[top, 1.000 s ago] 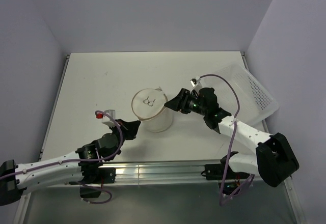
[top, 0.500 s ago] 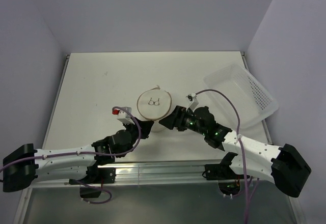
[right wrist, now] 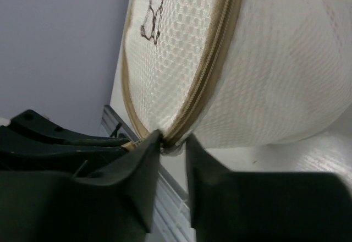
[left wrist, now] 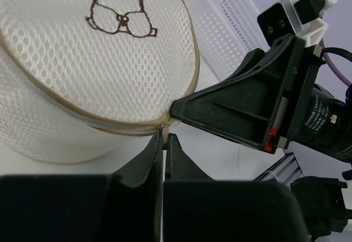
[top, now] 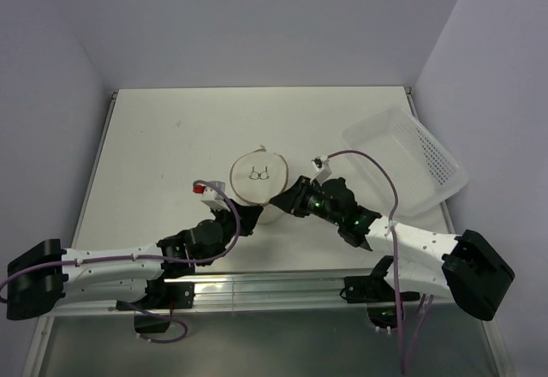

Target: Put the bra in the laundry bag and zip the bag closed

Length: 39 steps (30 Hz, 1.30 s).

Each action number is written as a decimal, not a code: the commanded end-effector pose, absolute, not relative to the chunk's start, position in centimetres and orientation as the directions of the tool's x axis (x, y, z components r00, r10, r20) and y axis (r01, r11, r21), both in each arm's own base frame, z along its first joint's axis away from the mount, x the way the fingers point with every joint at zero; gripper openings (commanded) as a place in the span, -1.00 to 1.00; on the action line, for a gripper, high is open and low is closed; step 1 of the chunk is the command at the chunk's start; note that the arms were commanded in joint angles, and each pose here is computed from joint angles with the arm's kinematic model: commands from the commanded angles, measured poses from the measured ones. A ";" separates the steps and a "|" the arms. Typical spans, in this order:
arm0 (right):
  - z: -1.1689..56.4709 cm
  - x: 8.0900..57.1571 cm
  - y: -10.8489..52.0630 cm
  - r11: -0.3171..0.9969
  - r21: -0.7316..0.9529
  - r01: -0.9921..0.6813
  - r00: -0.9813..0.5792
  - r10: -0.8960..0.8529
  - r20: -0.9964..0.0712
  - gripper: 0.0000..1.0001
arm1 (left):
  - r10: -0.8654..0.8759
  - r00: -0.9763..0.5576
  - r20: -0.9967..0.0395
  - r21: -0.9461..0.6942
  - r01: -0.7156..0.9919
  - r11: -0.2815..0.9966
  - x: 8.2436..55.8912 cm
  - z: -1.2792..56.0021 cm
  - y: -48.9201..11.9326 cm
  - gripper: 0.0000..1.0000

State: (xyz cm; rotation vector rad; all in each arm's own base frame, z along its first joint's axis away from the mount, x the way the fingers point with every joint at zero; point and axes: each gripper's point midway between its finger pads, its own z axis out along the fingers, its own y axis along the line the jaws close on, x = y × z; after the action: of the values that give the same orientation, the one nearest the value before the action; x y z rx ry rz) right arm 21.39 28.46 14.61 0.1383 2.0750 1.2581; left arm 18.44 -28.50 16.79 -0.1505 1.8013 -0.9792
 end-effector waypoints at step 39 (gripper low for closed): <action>16.7 22.4 27.4 0.527 0.792 -0.307 -0.721 0.415 -0.555 0.72 | -0.579 -0.393 -0.715 -0.697 0.329 0.637 18.8 20.4 -27.3 -1.00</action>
State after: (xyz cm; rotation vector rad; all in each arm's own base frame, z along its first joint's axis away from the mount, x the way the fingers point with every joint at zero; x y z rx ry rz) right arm 23.73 26.46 16.64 0.0618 2.0483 1.2193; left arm 18.77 -24.42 15.36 -0.1857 1.8281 -0.8043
